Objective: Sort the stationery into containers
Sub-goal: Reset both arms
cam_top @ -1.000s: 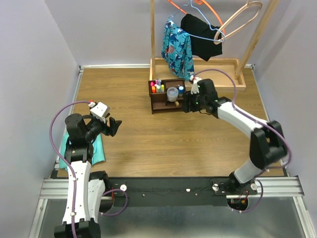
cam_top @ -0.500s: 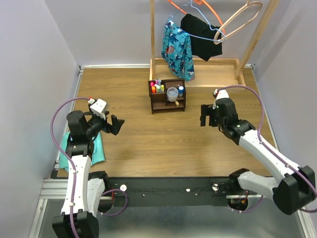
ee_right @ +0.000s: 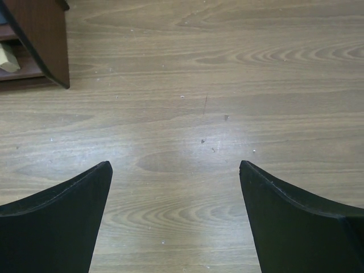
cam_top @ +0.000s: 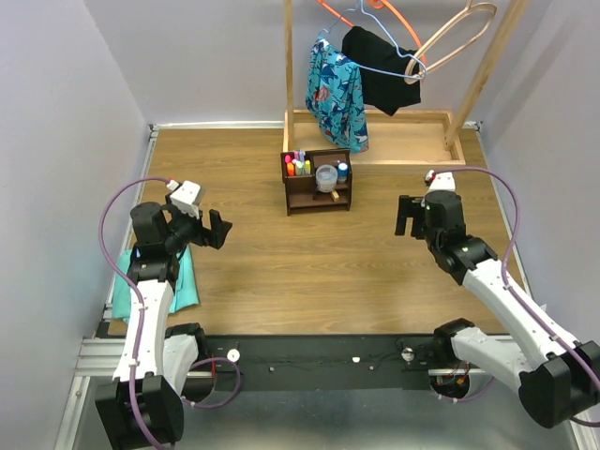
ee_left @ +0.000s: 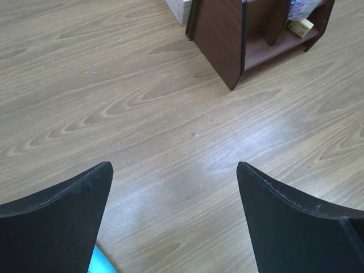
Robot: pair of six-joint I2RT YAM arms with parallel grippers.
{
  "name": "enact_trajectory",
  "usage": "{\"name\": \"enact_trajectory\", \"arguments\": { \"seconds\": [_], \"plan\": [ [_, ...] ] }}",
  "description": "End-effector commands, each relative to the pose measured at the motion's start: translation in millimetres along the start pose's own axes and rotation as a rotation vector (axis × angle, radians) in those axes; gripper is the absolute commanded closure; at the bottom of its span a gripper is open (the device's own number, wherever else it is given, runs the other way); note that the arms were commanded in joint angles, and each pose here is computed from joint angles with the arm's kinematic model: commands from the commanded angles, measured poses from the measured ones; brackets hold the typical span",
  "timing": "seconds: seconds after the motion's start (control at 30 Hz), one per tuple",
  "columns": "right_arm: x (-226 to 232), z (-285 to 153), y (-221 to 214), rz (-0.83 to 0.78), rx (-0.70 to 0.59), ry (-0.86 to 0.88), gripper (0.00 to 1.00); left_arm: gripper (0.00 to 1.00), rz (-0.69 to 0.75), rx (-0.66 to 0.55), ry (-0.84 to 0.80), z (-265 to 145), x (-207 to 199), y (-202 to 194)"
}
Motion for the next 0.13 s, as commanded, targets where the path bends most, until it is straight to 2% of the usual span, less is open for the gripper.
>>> {"name": "enact_trajectory", "arguments": {
  "seconds": [0.0, 0.1],
  "plan": [
    [-7.4, -1.2, 2.8, 0.010, -0.040, -0.050, 0.00, 0.01, 0.032, -0.050, 0.023, -1.5, 1.1, 16.3],
    [-7.7, -1.5, 3.0, 0.010, -0.048, -0.042, 0.00, 0.01, 0.040, -0.049, 0.022, -1.7, 1.2, 17.2]
  ]
}}
Point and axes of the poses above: each gripper's point midway between its finger pads, its own z axis out along the fingers, its own x axis along the line the jaws close on, y = z × x, the point moved 10 cm from there along -z, back along the fingers, and after that the axes turned 11 degrees about -z, right-handed, at the moved point
